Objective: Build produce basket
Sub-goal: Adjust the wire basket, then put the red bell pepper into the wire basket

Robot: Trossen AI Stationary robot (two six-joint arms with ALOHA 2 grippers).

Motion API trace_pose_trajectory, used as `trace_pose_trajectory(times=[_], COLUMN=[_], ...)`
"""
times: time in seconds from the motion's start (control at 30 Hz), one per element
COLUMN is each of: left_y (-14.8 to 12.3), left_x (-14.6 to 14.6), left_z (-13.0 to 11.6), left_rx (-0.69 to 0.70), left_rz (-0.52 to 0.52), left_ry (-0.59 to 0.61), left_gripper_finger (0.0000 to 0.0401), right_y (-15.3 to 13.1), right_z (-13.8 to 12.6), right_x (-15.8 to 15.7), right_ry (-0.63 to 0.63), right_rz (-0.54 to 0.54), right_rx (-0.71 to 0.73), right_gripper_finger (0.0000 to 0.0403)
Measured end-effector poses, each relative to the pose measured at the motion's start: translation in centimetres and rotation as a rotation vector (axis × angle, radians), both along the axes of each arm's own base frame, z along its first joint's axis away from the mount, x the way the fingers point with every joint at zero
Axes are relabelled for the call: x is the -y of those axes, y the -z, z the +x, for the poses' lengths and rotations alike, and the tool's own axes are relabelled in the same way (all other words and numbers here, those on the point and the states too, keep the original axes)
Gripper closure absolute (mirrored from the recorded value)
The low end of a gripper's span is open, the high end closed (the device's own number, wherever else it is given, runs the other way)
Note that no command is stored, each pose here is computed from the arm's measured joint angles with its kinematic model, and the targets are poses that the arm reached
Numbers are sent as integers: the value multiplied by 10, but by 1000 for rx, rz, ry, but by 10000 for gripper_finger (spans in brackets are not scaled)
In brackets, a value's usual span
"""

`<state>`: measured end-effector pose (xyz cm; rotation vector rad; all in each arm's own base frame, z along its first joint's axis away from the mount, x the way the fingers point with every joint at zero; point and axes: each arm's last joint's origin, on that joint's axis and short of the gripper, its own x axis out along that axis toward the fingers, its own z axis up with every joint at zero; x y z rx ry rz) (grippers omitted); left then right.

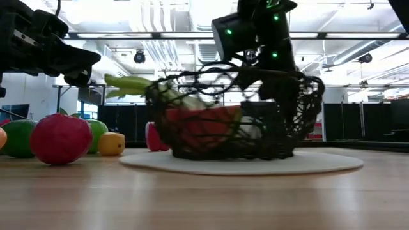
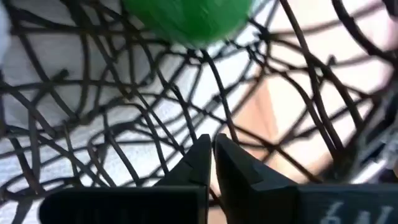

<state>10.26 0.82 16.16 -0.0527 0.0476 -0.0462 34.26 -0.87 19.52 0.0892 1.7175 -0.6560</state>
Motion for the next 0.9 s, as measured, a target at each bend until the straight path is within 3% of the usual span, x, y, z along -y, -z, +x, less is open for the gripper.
trace_pose_trajectory(times=[0.17,0.27,0.33,0.47,0.6,0.67,0.77,0.9], left_y=[0,0,0,0,0,0,0,0], left_x=[0,0,0,0,0,0,0,0], left_z=[0,0,0,0,0,0,0,0], left_rx=[0,0,0,0,0,0,0,0], left_rz=[0,0,0,0,0,0,0,0], left_ry=[0,0,0,0,0,0,0,0], left_gripper_finger=[401,401,401,401,401,401,401,401], right_y=[-3,-15,-30,-70,-105,-115,-119,-106], right_z=[-30,-50,-58,-63,-52,-43,-26,6], right_x=[16,19,19,14,17,24,44,86], right_ry=[19,41,50,42,-80,-172,-265,-362], right_rz=[14,14,7,-11,-76,-126,-204,-174], right_rx=[-55,-13,80,417,851,990,1102,1150], right_gripper_finger=[394,394,394,394,394,393,384,354])
